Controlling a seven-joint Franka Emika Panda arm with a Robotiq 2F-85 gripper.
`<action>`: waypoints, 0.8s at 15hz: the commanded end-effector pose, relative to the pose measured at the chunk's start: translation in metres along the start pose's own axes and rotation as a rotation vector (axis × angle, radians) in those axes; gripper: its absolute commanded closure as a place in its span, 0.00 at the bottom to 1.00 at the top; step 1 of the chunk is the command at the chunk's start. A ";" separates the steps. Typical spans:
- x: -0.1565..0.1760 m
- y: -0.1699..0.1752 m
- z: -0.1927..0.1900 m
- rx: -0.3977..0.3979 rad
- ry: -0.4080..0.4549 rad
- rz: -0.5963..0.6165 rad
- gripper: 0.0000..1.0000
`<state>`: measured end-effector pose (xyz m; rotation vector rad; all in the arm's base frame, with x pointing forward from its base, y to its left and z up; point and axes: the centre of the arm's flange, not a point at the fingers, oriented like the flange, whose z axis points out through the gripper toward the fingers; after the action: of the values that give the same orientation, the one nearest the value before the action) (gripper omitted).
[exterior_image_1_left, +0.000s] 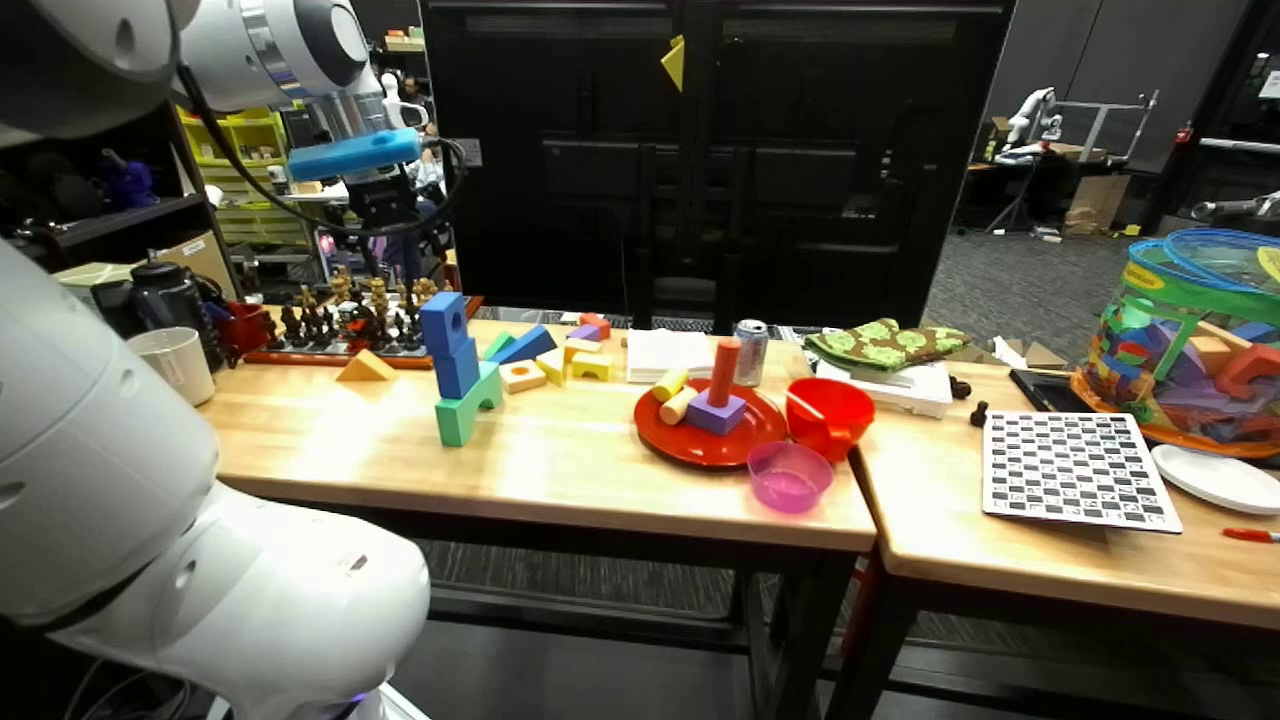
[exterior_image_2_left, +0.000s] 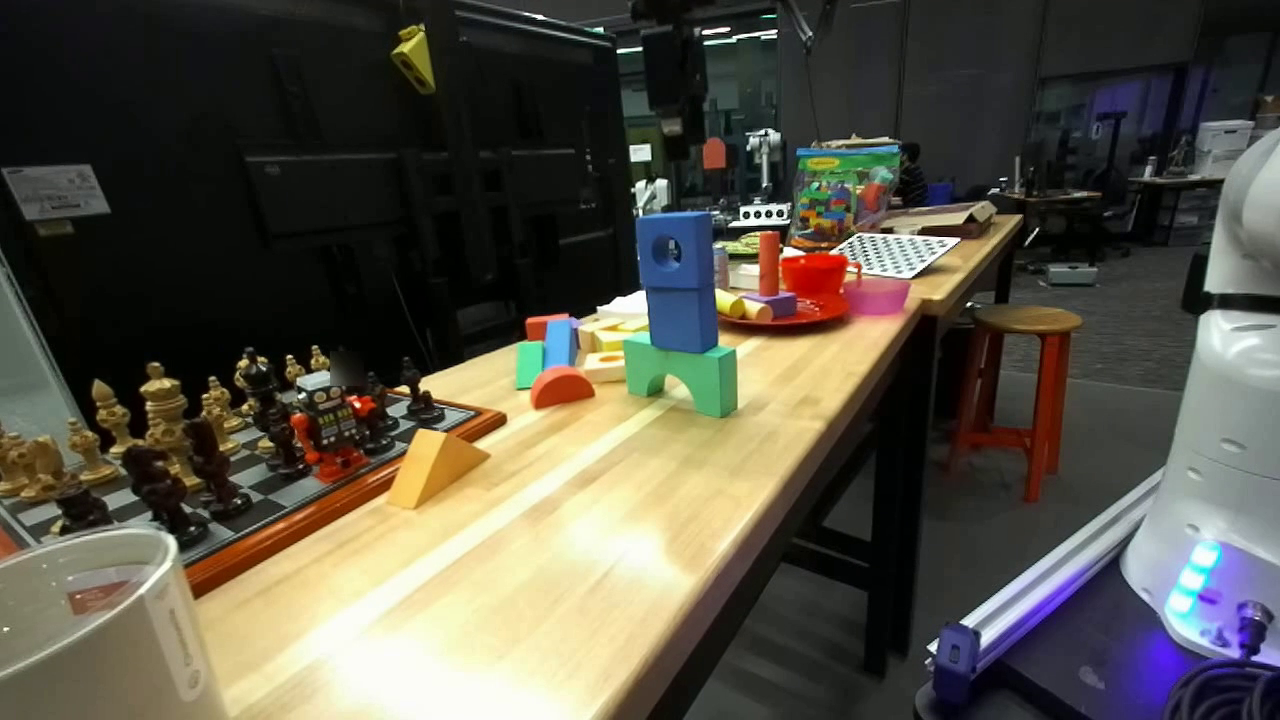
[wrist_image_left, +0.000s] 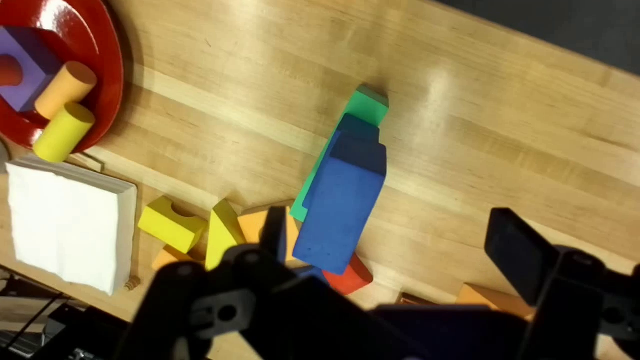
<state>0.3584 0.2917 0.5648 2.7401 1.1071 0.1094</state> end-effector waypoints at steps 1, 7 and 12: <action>-0.001 -0.011 0.001 -0.046 -0.016 -0.127 0.00; 0.013 -0.029 0.013 -0.073 -0.045 -0.290 0.00; 0.026 -0.047 0.021 -0.083 -0.068 -0.413 0.00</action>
<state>0.3471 0.3266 0.5345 2.4484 1.4951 0.0165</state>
